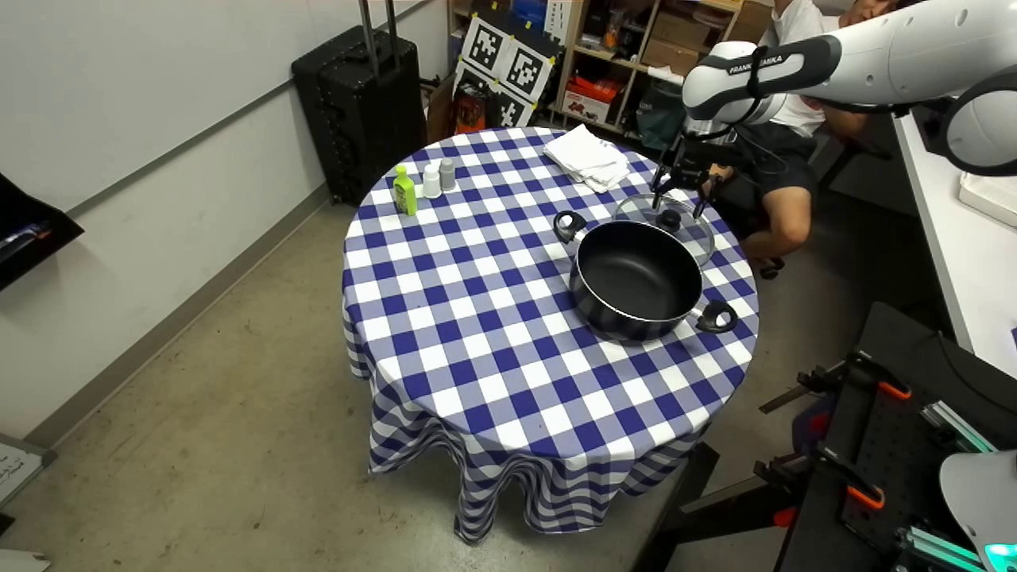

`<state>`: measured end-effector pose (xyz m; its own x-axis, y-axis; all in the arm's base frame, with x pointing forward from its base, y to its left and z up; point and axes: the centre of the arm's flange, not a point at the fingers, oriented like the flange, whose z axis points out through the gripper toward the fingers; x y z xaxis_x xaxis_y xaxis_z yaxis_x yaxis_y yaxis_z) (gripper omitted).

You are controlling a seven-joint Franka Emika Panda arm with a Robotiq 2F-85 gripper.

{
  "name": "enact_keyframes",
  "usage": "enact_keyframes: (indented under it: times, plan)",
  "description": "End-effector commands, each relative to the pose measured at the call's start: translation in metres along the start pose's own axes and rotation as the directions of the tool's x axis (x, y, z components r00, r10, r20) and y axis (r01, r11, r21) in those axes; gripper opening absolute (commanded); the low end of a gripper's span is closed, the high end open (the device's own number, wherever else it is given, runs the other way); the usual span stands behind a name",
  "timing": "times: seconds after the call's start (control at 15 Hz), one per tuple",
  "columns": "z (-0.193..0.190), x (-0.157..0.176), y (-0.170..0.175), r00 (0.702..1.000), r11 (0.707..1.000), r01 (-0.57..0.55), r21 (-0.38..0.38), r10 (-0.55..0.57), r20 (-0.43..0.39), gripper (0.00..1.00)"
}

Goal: Put the lid on the pot

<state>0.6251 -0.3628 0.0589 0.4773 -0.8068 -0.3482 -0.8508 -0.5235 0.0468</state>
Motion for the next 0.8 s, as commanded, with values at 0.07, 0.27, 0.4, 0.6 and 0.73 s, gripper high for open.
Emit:
enact_keyframes:
  times: [0.07, 0.27, 0.4, 0.6, 0.73]
  plan:
    - [-0.006, 0.015, -0.009, 1.000, 1.000, 0.013, 0.003, -0.013, 0.022, 1.00]
    - [-0.002, 0.016, -0.011, 0.999, 1.000, 0.017, -0.004, -0.016, 0.038, 1.00]
    - [0.001, 0.017, -0.012, 0.999, 1.000, 0.020, -0.005, -0.020, 0.049, 1.00]
    - [0.005, 0.019, -0.015, 0.998, 1.000, 0.025, -0.008, -0.024, 0.062, 0.67]
    - [0.008, 0.019, -0.017, 0.997, 1.000, 0.028, -0.011, -0.028, 0.068, 0.53]
